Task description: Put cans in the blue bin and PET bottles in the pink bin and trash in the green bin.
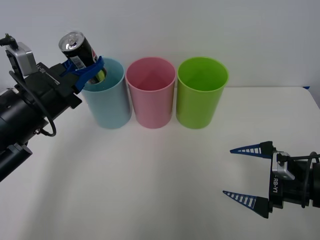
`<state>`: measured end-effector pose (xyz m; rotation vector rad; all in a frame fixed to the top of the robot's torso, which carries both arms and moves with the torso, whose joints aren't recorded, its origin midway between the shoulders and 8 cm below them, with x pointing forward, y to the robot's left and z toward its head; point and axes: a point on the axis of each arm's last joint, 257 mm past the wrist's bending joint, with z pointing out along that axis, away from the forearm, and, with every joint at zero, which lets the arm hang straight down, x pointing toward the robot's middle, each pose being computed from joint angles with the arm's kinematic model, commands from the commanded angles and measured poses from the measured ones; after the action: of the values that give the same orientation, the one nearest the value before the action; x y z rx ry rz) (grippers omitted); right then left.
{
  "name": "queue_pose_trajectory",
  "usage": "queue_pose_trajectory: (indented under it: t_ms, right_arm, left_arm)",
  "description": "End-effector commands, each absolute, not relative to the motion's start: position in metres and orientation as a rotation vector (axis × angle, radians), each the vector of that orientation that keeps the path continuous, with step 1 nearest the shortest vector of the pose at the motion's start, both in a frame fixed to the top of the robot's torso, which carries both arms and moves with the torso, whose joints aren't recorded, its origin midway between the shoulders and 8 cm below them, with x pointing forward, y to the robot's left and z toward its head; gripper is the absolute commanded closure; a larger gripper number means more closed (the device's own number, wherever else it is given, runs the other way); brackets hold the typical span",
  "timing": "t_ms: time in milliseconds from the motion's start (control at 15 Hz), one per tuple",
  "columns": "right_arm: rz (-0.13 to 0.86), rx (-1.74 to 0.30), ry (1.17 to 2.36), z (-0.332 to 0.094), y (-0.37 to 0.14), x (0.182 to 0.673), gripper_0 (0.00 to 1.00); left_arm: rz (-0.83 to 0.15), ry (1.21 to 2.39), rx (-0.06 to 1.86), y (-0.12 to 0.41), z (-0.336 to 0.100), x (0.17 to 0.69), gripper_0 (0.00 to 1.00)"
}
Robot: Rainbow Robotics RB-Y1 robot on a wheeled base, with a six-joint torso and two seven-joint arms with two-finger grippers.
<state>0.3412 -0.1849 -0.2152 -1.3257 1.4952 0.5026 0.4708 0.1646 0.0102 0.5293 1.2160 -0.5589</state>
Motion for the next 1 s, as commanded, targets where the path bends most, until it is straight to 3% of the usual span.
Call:
queue_pose_trajectory:
  t_ms: [67,533,1000]
  right_arm:
    - [0.503,-1.326,1.495,-0.215,-0.185,0.341,0.00]
    - [0.503,-1.326,1.495,-0.215,-0.185,0.341,0.00]
    - [0.503,-1.326,1.495,-0.215,-0.185,0.341,0.00]
  left_arm:
    - [-0.482,1.243,0.543,0.178,0.009,0.497,1.00]
    - [-0.396,1.314,0.518,0.199,0.008,0.576,0.99]
    - [-0.316,1.419,0.502,0.224,-0.016,0.622,1.00]
